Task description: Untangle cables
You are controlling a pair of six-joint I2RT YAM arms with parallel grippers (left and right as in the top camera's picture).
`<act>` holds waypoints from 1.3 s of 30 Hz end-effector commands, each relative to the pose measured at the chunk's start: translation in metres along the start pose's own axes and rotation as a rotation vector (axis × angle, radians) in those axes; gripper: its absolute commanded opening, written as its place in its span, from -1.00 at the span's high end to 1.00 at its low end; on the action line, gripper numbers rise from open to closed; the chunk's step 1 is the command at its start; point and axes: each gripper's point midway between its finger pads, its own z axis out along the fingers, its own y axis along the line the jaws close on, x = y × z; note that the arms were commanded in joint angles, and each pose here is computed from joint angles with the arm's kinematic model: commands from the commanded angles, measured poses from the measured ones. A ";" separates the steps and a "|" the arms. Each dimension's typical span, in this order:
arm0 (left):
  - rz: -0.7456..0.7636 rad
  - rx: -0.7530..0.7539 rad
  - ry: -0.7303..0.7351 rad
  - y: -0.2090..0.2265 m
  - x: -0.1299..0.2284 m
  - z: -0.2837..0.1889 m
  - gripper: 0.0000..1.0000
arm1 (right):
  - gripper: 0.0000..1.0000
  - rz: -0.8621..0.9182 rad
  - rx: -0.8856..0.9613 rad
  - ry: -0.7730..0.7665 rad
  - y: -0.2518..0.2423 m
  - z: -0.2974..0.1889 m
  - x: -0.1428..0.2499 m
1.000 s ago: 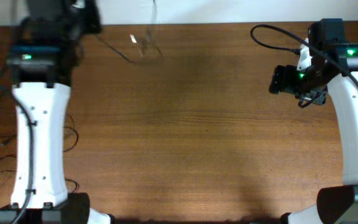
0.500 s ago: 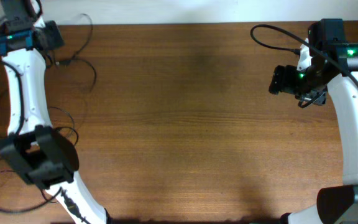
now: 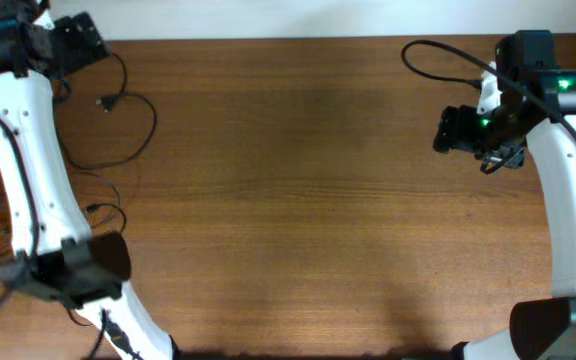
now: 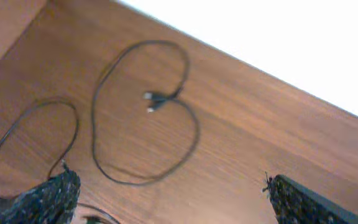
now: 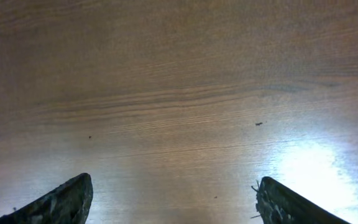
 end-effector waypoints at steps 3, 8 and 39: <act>0.127 0.194 -0.135 -0.082 0.014 -0.123 -0.99 | -0.70 -0.094 -0.020 -0.105 0.004 -0.039 0.004; 0.204 0.245 -0.075 -0.108 0.046 -0.145 -0.99 | -0.71 -0.119 -0.037 -0.218 0.003 -0.092 0.031; 0.229 0.206 0.055 -0.096 0.078 -0.141 -0.99 | -0.97 -0.266 -0.259 -0.937 0.023 -0.052 0.076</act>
